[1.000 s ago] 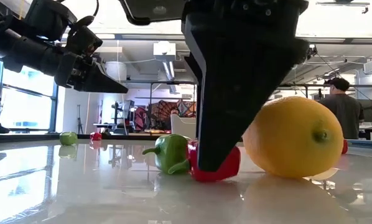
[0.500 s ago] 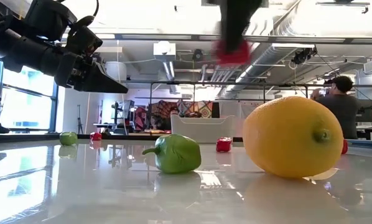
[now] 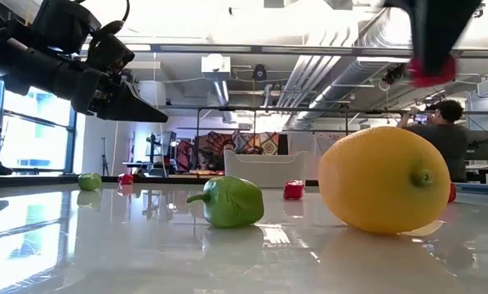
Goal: Sort produce into baskets
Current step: Put the red chili pepper into the white bin
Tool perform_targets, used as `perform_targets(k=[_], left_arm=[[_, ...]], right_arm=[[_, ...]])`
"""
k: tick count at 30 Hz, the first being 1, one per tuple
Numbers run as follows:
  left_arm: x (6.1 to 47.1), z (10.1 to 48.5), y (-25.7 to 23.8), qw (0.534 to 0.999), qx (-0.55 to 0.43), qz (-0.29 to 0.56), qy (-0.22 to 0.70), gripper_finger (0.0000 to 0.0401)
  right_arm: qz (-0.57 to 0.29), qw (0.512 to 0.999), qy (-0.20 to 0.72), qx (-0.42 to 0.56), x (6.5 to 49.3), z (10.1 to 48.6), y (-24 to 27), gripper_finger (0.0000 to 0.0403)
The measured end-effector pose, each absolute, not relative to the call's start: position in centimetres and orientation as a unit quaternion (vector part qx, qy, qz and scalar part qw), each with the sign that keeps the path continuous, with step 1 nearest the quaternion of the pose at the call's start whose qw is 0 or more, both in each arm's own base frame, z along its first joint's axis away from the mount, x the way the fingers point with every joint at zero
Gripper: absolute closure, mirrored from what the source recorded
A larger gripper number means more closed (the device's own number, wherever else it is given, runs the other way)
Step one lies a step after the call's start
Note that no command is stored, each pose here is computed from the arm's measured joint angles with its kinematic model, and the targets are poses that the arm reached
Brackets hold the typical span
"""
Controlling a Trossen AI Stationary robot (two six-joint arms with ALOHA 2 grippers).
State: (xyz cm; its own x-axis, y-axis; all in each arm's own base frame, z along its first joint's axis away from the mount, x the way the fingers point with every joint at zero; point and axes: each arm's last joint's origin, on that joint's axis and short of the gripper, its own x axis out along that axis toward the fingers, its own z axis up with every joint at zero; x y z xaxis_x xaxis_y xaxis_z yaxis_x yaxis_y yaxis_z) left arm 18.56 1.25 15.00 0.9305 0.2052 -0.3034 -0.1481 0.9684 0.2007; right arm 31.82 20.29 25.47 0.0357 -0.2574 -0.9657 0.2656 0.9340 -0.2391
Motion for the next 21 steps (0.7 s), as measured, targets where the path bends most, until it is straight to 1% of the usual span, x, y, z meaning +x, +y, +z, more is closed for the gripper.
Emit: perform_targets(k=[7, 11, 18, 21], left_arm=[[18.6, 15.0, 1.3, 0.979, 0.080, 0.091, 0.162, 0.0401], [18.6, 15.0, 1.3, 0.979, 0.079, 0.092, 0.162, 0.0401], [18.6, 15.0, 1.3, 0.979, 0.084, 0.091, 0.163, 0.0401], [18.6, 15.0, 1.3, 0.979, 0.084, 0.092, 0.163, 0.0401]], right_arm=[[-0.212, 0.722, 0.646, 0.125, 25.6, 24.8, 18.1, 0.0375], [-0.233, 0.713, 0.634, 0.187, 22.8, 24.3, 17.6, 0.0374], [-0.242, 0.716, 0.611, 0.235, 19.3, 25.4, 18.3, 0.0374], [-0.269, 0.702, 0.610, 0.249, 18.1, 25.6, 18.7, 0.0373]])
